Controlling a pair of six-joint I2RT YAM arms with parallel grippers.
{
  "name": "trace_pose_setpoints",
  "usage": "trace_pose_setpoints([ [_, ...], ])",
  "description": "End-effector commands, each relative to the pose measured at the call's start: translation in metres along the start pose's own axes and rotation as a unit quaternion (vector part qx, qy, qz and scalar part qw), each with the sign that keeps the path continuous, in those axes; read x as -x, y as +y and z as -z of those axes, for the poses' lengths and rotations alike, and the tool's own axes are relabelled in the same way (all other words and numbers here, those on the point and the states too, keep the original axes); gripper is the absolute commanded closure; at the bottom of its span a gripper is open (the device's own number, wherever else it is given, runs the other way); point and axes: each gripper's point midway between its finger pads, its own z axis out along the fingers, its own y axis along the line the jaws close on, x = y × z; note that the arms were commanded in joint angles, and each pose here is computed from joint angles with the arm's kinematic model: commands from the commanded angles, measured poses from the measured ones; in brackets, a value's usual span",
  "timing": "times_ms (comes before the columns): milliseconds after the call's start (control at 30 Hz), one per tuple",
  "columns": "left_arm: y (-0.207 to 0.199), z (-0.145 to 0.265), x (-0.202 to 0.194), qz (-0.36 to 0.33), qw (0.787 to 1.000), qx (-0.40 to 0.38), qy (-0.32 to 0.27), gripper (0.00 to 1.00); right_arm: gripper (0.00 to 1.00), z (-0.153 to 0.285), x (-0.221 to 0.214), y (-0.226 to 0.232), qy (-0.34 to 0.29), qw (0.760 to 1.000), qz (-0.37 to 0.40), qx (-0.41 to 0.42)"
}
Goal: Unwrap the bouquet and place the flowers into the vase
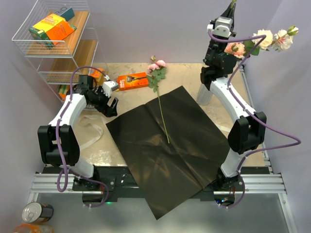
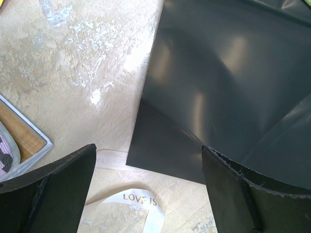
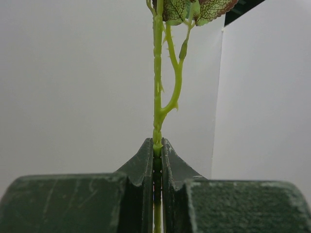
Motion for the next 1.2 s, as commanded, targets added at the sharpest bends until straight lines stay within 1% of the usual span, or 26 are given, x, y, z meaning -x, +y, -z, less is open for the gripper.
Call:
trace_pose_setpoints([
  [0,0.002,0.004,0.006,-0.009,1.000,-0.001,-0.012,0.07,1.00,0.012,0.009,-0.009,-0.004,0.999,-0.032,-0.021],
  [167,0.003,0.005,0.008,-0.009,1.000,0.001,-0.015,0.07,1.00,0.030,-0.001,0.010,0.011,0.999,-0.041,-0.011],
  [300,0.003,0.006,0.007,-0.012,1.000,0.004,-0.014,0.06,1.00,0.047,-0.011,0.016,0.027,0.999,-0.040,-0.024],
  [500,0.004,0.006,0.004,-0.014,1.000,0.006,-0.009,0.07,1.00,0.079,-0.030,0.016,0.087,0.994,-0.009,-0.062],
  [567,0.004,0.007,0.006,-0.015,1.000,0.008,-0.011,0.07,0.94,0.091,-0.038,0.011,0.121,0.989,-0.006,-0.085],
  [600,0.004,0.007,0.006,-0.015,1.000,0.008,-0.011,0.06,0.88,0.096,-0.047,0.013,0.142,0.987,0.005,-0.081],
  [633,0.004,0.007,0.007,-0.016,1.000,0.007,-0.013,0.07,0.86,0.099,-0.049,0.011,0.155,0.984,0.002,-0.085],
  [667,0.003,0.008,0.007,-0.015,1.000,0.006,-0.013,0.07,0.82,0.105,-0.057,0.006,0.182,0.978,0.006,-0.100],
  [767,0.002,0.011,0.010,-0.017,1.000,0.007,-0.017,0.07,0.80,0.121,-0.073,0.002,0.226,0.968,0.027,-0.111],
  [833,0.001,0.014,0.011,-0.018,1.000,0.009,-0.018,0.07,0.78,0.125,-0.077,-0.003,0.243,0.962,0.034,-0.119],
  [867,0.001,0.015,0.011,-0.018,1.000,0.009,-0.017,0.07,0.71,0.129,-0.083,0.000,0.264,0.957,0.048,-0.110],
  [900,0.000,0.016,0.011,-0.018,1.000,0.009,-0.018,0.07,0.67,0.134,-0.086,-0.003,0.283,0.951,0.050,-0.116],
  [933,0.000,0.018,0.013,-0.019,1.000,0.010,-0.020,0.07,0.62,0.135,-0.088,-0.002,0.290,0.949,0.033,-0.120],
  [967,-0.001,0.019,0.013,-0.020,1.000,0.010,-0.020,0.06,0.50,0.140,-0.090,-0.003,0.311,0.944,0.047,-0.102],
  [1000,-0.001,0.020,0.014,-0.020,0.999,0.011,-0.022,0.07,0.46,0.141,-0.091,0.001,0.315,0.943,0.019,-0.101],
  [1033,-0.003,0.023,0.015,-0.021,0.999,0.011,-0.023,0.06,0.41,0.144,-0.093,0.003,0.323,0.942,0.013,-0.090],
  [1067,-0.003,0.024,0.016,-0.022,0.999,0.013,-0.023,0.07,0.34,0.151,-0.096,0.005,0.348,0.935,0.031,-0.062],
  [1100,-0.003,0.026,0.017,-0.023,0.999,0.014,-0.025,0.07,0.32,0.154,-0.099,0.008,0.360,0.931,0.030,-0.052],
  [1133,-0.005,0.029,0.019,-0.023,0.999,0.014,-0.026,0.06,0.31,0.159,-0.101,0.012,0.373,0.926,0.005,-0.055],
  [1167,-0.005,0.030,0.019,-0.023,0.999,0.014,-0.027,0.07,0.29,0.175,-0.111,0.015,0.403,0.914,0.025,-0.030],
])
